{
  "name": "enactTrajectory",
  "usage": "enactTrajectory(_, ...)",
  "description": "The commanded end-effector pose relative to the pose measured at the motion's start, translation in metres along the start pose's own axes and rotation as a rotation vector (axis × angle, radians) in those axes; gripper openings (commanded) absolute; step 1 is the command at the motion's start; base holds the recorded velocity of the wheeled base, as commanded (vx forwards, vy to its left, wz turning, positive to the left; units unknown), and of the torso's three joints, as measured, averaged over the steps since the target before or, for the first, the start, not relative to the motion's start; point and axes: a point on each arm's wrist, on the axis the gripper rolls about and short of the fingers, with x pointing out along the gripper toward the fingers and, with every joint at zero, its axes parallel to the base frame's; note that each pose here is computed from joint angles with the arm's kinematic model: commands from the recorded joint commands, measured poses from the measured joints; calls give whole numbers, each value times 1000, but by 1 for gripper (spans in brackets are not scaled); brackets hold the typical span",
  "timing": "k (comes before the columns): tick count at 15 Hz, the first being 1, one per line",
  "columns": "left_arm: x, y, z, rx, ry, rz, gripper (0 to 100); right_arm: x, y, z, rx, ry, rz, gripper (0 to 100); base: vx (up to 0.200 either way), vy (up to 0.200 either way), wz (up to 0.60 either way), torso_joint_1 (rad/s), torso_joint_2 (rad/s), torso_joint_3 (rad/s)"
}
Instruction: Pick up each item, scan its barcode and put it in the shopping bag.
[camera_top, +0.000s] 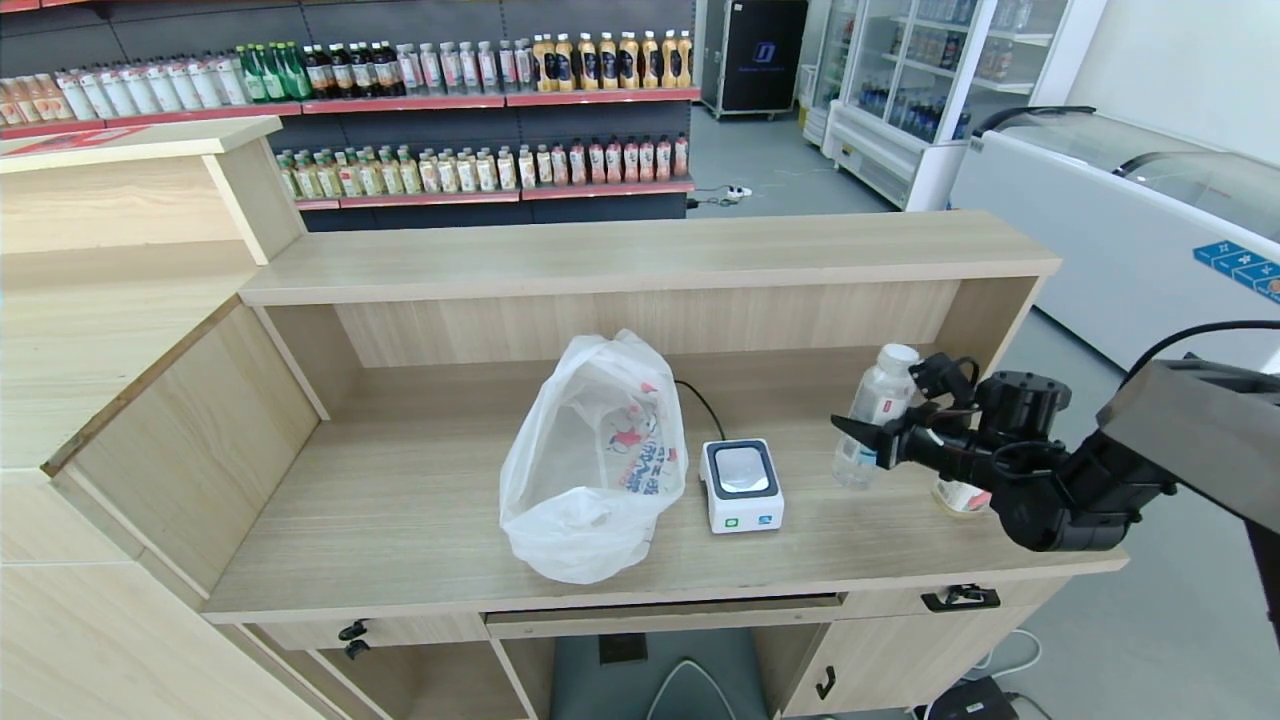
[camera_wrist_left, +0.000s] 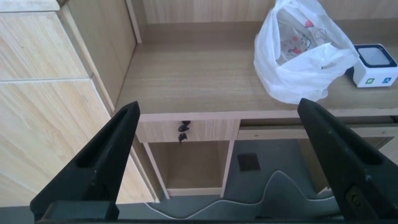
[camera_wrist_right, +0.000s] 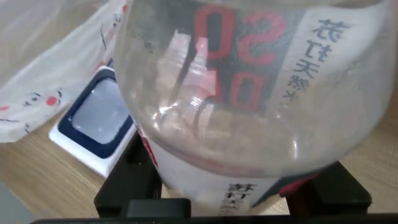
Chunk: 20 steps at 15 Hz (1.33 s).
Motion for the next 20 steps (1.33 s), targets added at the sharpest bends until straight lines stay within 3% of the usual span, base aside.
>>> enactTrajectory(1,0,0,0,0,0,2,100,-25,13,56,45,-84,2,0,0,0,0,0,0,0)
enactTrajectory(2,0,0,0,0,0,2,100,-39,23,82,100,-107,14,0,0,0,0,0,0,0)
enactTrajectory(6,0,0,0,0,0,2,100,-80,54,137,214,-123,105,0,0,0,0,0,0,0)
enactTrajectory(9,0,0,0,0,0,2,100,-123,97,192,311,-145,267,0,0,0,0,0,0,0)
enactTrajectory(16,0,0,0,0,0,2,100,-162,157,235,410,-134,573,0,0,0,0,0,0,0)
enactTrajectory(20,0,0,0,0,0,2,100,-178,177,247,456,-106,698,0,0,0,0,0,0,0)
